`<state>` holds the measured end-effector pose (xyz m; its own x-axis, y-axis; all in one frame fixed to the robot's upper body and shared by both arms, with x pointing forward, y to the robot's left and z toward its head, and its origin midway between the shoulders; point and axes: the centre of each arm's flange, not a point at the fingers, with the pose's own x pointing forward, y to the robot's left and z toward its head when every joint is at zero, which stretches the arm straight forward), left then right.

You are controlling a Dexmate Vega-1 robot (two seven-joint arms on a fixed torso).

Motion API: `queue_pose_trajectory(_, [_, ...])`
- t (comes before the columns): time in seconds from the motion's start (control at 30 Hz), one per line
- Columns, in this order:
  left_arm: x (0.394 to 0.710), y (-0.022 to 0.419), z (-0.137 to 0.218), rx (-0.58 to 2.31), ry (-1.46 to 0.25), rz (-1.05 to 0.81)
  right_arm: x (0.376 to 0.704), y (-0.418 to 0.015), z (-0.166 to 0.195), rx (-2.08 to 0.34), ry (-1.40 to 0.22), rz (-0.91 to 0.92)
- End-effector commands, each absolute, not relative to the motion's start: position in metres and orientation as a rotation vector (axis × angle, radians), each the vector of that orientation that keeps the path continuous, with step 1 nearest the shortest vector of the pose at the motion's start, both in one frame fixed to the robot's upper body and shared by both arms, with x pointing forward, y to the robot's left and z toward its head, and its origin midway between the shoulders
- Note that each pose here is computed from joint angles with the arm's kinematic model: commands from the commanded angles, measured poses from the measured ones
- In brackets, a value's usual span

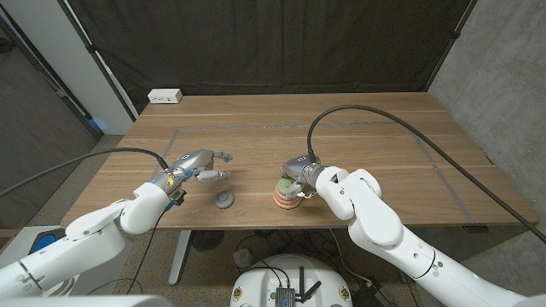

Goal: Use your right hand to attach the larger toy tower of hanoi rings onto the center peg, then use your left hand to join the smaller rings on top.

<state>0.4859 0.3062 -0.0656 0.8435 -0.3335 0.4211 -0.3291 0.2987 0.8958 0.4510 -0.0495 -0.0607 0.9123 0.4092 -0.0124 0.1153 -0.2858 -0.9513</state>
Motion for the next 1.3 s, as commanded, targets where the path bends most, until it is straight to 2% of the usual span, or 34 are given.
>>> queue_pose_trajectory(0.03, [0.4847,0.3052,-0.0667,1.294,-0.609,-0.005,0.4509,-0.0504,-0.0635,-1.878,-0.372,0.287])
queue_pose_trajectory(1.3, [0.4889,0.3082,-0.0651,1.282,-0.621,-0.007,0.4490,-0.0502,-0.0581,-1.950,-0.308,0.240])
